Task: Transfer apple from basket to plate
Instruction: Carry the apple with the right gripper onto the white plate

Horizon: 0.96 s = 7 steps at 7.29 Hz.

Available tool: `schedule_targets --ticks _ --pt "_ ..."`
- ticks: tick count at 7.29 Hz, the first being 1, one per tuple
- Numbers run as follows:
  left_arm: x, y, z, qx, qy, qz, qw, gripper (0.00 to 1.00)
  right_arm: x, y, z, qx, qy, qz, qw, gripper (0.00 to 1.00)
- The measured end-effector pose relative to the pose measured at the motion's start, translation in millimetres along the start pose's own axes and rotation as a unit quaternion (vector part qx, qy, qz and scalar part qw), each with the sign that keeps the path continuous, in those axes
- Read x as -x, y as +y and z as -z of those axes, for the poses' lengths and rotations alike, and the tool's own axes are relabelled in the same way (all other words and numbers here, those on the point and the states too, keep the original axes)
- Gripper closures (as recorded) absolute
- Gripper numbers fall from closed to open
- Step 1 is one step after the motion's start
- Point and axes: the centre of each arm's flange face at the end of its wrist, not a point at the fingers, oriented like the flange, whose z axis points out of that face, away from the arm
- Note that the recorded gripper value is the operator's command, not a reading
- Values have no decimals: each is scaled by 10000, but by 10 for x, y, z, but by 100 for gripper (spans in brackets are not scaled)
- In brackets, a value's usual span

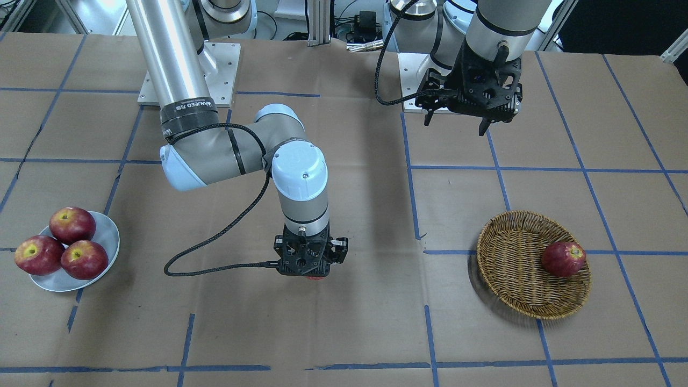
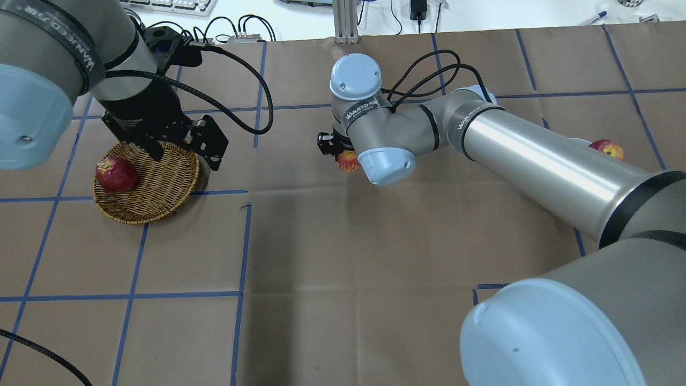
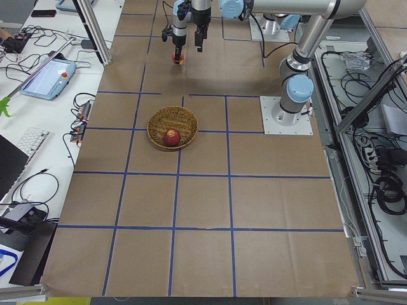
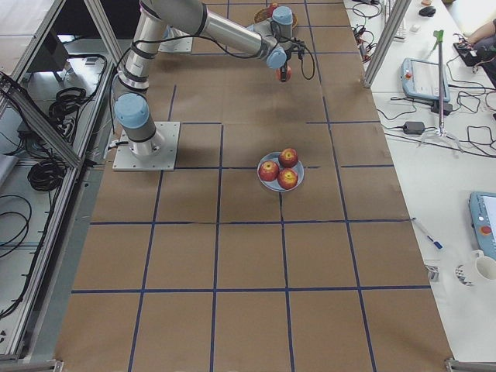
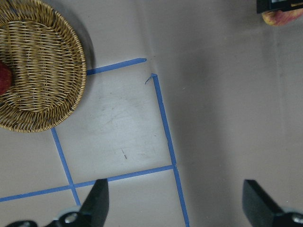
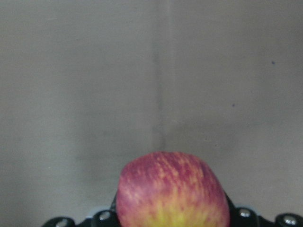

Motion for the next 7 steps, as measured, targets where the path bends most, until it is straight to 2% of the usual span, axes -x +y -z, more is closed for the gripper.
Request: schedule_targets --ticks 1,3,5,7 --pt "0 3 12 -7 -2 5 10000 0 -153 -77 231 12 35 -53 10000 46" --pt "-1 8 21 -14 -2 12 10000 0 -874 -339 659 167 195 -35 9997 46" --pt "7 1 13 -6 -3 15 10000 0 -1905 -455 992 318 317 270 9986 46" --pt "18 -14 -5 16 -8 15 10000 0 -2974 -368 1128 411 361 651 9964 46"
